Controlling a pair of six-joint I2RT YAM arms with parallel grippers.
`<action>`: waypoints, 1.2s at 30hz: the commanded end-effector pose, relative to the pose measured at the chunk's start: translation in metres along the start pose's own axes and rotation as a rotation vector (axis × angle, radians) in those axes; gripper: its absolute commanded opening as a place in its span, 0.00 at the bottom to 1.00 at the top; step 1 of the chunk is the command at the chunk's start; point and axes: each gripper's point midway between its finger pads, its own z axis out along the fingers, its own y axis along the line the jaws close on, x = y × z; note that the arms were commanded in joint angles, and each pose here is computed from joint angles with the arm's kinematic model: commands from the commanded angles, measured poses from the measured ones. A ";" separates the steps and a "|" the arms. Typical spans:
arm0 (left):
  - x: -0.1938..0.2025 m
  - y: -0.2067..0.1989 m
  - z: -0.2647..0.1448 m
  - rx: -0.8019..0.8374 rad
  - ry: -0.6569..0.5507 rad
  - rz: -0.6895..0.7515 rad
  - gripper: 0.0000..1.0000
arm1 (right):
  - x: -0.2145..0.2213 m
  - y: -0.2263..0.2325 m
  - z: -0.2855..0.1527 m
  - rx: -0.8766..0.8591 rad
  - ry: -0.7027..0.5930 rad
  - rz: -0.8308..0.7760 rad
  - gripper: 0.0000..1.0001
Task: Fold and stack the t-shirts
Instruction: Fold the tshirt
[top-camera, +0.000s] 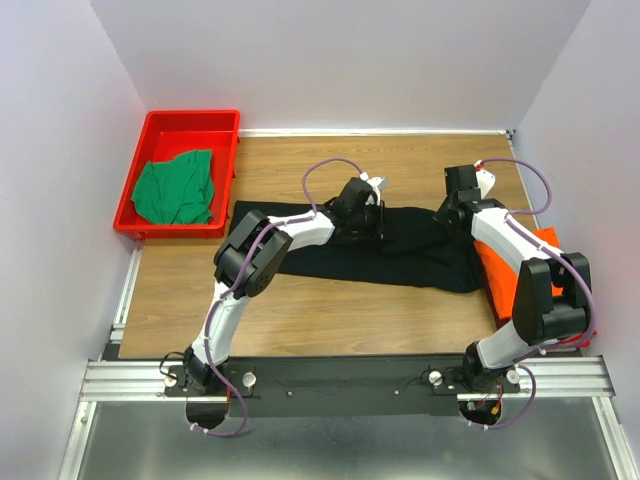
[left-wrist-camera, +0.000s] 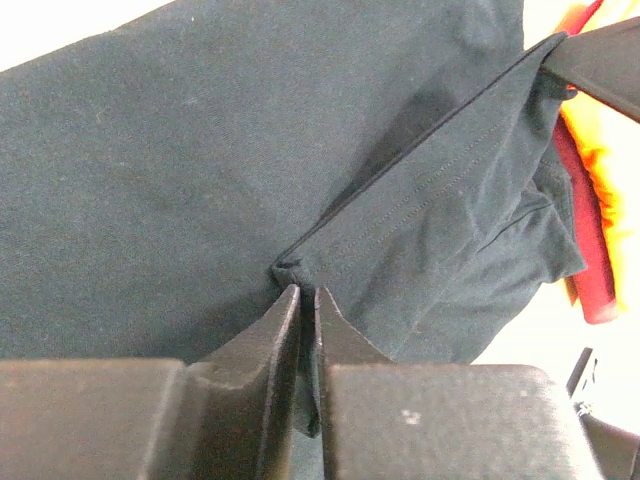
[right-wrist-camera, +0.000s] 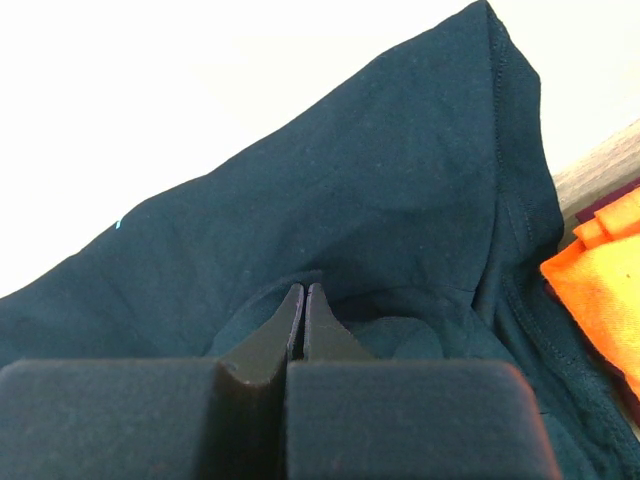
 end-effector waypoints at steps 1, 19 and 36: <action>0.006 -0.001 0.005 0.014 0.025 0.017 0.14 | -0.002 0.003 -0.005 -0.026 -0.010 0.003 0.00; -0.038 -0.005 -0.023 -0.045 -0.131 0.042 0.00 | -0.009 0.005 -0.003 -0.017 -0.036 0.013 0.00; -0.047 0.016 -0.038 -0.065 -0.197 -0.020 0.00 | -0.024 0.019 0.015 -0.021 -0.070 0.034 0.00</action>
